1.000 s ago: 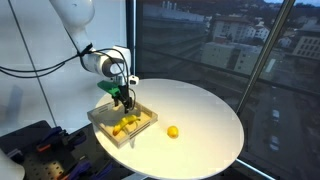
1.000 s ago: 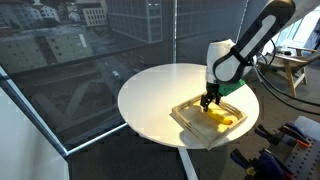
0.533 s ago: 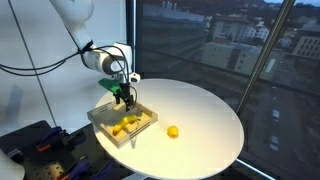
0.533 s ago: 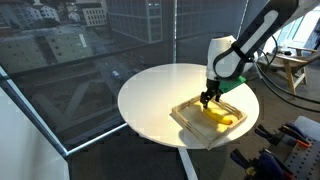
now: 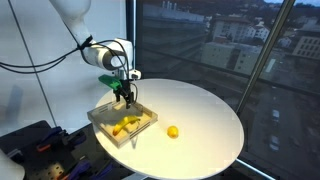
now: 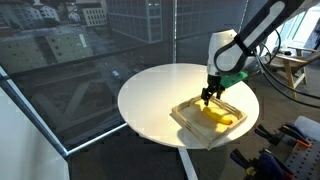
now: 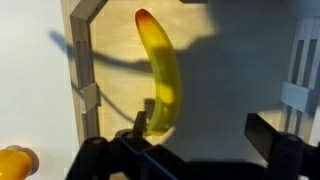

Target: Put the banana in the box

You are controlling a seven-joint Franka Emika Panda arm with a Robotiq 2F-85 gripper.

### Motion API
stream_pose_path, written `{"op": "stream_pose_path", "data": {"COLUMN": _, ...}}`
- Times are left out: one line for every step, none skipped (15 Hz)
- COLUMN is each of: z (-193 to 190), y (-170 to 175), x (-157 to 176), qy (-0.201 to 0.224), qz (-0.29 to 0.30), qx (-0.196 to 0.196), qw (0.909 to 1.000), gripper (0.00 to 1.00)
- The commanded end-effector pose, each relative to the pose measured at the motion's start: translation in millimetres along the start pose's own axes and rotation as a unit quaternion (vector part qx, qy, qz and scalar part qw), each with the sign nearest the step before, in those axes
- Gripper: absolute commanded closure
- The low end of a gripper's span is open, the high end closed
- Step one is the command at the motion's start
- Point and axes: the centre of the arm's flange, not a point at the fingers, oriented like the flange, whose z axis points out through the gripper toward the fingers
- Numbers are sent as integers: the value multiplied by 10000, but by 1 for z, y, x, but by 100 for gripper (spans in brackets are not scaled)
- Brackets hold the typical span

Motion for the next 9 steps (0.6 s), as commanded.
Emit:
{"op": "stream_pose_path", "data": {"z": -19, "y": 10, "x": -6, "qy": -41, "qz": -39, "qx": 11, "qw": 10000, "gripper": 0}}
{"op": "stream_pose_path", "data": {"z": -22, "y": 11, "x": -6, "qy": -46, "qz": -31, "qx": 6, "qw": 10000, "gripper": 0}}
{"op": "stream_pose_path", "data": {"z": -24, "y": 13, "x": -7, "qy": -55, "qz": -25, "qx": 1, "qw": 10000, "gripper": 0}}
{"op": "stream_pose_path", "data": {"z": -27, "y": 14, "x": -8, "qy": -57, "qz": -19, "qx": -3, "qw": 10000, "gripper": 0}}
{"op": "stream_pose_path", "data": {"z": -29, "y": 16, "x": -9, "qy": -53, "qz": -12, "qx": 0, "qw": 10000, "gripper": 0}}
{"op": "stream_pose_path", "data": {"z": -32, "y": 18, "x": -10, "qy": -49, "qz": -7, "qx": -1, "qw": 10000, "gripper": 0}}
{"op": "stream_pose_path", "data": {"z": -36, "y": 20, "x": -11, "qy": -39, "qz": -7, "qx": -3, "qw": 10000, "gripper": 0}}
{"op": "stream_pose_path", "data": {"z": -39, "y": 21, "x": -11, "qy": -30, "qz": -8, "qx": -1, "qw": 10000, "gripper": 0}}
{"op": "stream_pose_path", "data": {"z": -42, "y": 23, "x": -12, "qy": -21, "qz": -5, "qx": 2, "qw": 10000, "gripper": 0}}
